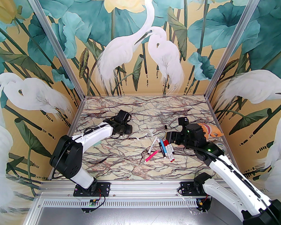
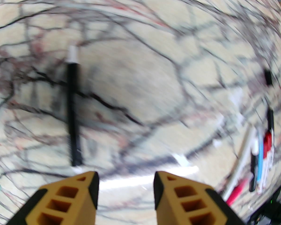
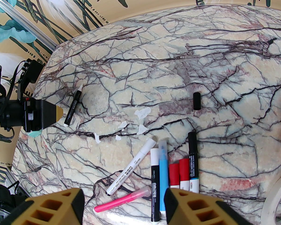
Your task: Open the pen caps
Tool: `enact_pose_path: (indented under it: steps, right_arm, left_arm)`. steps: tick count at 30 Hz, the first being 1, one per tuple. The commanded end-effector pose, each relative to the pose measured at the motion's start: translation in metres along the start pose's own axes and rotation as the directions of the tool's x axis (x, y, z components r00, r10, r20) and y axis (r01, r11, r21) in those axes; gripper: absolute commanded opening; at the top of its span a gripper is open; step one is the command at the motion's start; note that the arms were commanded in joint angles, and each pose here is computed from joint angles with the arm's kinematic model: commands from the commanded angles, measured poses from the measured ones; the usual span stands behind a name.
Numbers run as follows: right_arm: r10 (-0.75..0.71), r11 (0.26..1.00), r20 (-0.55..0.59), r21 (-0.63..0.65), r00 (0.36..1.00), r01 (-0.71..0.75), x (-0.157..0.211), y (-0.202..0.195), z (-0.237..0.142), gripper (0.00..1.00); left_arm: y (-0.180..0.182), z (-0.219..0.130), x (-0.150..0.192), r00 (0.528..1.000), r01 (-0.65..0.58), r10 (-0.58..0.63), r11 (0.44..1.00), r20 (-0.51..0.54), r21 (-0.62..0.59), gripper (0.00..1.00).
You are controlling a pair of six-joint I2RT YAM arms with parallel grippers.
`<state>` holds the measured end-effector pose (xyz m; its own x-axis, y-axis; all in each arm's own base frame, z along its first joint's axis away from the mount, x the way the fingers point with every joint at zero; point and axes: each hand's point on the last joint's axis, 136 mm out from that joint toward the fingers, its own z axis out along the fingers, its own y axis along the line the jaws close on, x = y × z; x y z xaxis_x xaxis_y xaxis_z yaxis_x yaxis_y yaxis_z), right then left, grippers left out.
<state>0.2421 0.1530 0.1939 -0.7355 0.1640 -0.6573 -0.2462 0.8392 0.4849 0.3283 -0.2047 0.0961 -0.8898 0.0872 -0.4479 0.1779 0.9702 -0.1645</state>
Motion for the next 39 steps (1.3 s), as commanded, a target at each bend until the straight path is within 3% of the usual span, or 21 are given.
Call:
enact_pose_path:
  steps: [1,8,18,29,39]
  right_arm:
    - [-0.010,1.000,-0.030,-0.024,0.999,0.009,0.007,0.008,-0.015,0.64]
    - [-0.012,0.999,-0.042,-0.045,0.999,0.010,0.018,0.010,-0.032,0.63]
    - [-0.010,0.996,-0.039,-0.094,0.999,0.007,0.031,0.015,-0.049,0.63]
    - [-0.017,0.995,-0.033,-0.102,0.999,0.014,0.032,0.016,-0.056,0.62]
    - [-0.017,0.995,-0.035,-0.103,0.999,0.014,0.033,0.016,-0.056,0.62]
  left_arm:
    - [-0.035,-0.013,0.022,0.997,-0.007,0.015,0.994,-0.070,0.112,0.50]
    - [-0.094,-0.006,0.043,0.988,-0.082,0.103,0.980,-0.111,0.182,0.52]
    - [-0.141,0.030,0.053,0.959,-0.180,0.226,0.953,-0.174,0.246,0.52]
    - [-0.155,0.054,0.063,0.924,-0.241,0.290,0.947,-0.250,0.211,0.50]
    - [-0.152,0.067,0.071,0.903,-0.277,0.310,0.950,-0.298,0.147,0.41]
